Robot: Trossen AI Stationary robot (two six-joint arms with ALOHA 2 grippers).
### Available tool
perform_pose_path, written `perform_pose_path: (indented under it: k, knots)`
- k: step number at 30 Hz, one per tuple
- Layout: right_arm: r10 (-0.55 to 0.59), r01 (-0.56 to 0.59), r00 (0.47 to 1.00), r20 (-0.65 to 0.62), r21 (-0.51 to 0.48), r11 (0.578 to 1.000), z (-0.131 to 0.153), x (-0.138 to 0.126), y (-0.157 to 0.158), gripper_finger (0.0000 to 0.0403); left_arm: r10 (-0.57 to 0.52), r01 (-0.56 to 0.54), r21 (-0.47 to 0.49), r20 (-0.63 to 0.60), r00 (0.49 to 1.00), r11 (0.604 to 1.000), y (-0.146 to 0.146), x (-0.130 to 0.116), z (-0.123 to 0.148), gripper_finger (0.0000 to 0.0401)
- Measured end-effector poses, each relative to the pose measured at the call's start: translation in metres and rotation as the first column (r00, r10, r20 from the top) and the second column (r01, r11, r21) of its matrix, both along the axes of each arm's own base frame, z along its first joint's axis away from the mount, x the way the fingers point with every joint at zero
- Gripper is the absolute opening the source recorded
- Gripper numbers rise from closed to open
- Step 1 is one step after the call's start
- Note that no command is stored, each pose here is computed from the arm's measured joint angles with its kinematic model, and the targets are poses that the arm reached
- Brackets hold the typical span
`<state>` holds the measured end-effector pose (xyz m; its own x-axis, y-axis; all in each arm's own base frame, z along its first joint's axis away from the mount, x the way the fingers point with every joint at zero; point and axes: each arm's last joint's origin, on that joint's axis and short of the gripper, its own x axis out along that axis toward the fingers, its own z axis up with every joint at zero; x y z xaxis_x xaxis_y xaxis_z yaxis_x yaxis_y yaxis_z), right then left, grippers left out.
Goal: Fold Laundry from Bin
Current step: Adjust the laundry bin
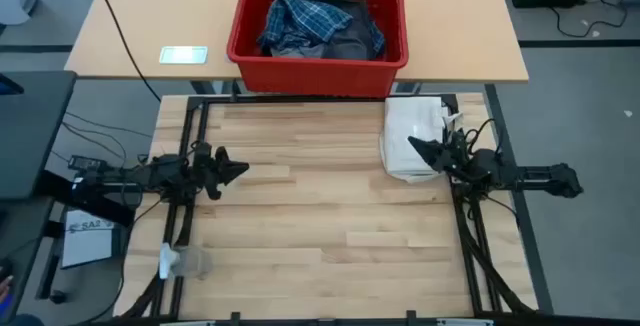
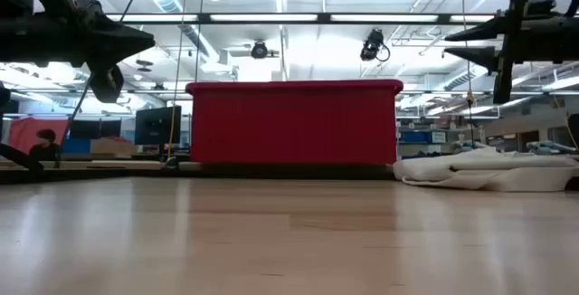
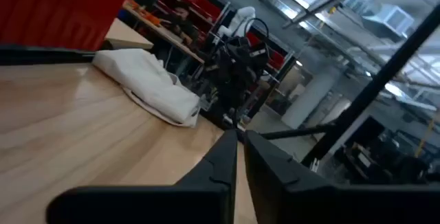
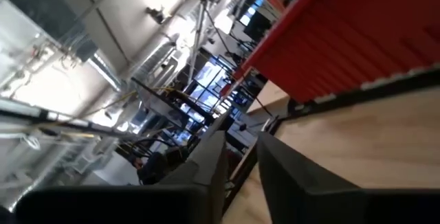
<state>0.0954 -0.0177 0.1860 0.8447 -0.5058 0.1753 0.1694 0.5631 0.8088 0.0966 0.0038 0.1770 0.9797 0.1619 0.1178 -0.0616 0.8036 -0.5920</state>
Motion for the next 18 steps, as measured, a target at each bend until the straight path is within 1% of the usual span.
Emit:
perform_pose_path:
  k: [3, 5, 8, 12, 15, 17, 18]
  knots:
    - [0.008, -0.009, 1.000, 0.011, 0.065, 0.998, -0.002, 0.002, 0.000, 0.0131, 0.011, -0.012, -0.021, -0.008, 1.000, 1.000, 0.000, 0.000, 0.001, 0.0054]
    - [0.016, -0.016, 1.000, 0.006, 0.081, 0.997, -0.003, 0.004, 0.000, 0.0153, 0.012, -0.012, -0.023, -0.012, 1.000, 1.000, 0.000, 0.001, 0.005, 0.0061]
    - [0.016, -0.019, 0.999, 0.034, 0.091, 0.996, -0.001, 0.006, 0.000, 0.0177, 0.012, -0.013, -0.025, -0.020, 1.000, 1.000, 0.000, 0.002, 0.014, 0.0068]
    - [-0.001, -0.010, 0.992, 0.123, 0.091, 0.996, 0.008, 0.006, -0.001, 0.0194, 0.021, -0.022, -0.028, -0.064, 0.998, 0.999, 0.001, 0.009, 0.028, 0.0073]
    - [-0.024, 0.009, 0.983, 0.180, 0.085, 0.996, 0.013, 0.006, -0.001, 0.0196, 0.086, -0.091, -0.067, -0.071, 0.994, 0.994, 0.003, 0.015, 0.049, 0.0076]
    - [-0.029, 0.016, 0.981, 0.191, 0.069, 0.998, 0.015, 0.007, -0.001, 0.0197, 0.152, -0.159, -0.100, -0.072, 0.986, 0.982, 0.007, 0.021, 0.064, 0.0079]
    - [-0.031, 0.021, 0.981, 0.189, 0.057, 0.998, 0.016, 0.007, -0.001, 0.0197, 0.182, -0.190, -0.102, -0.079, 0.980, 0.977, 0.010, 0.024, 0.071, 0.0081]
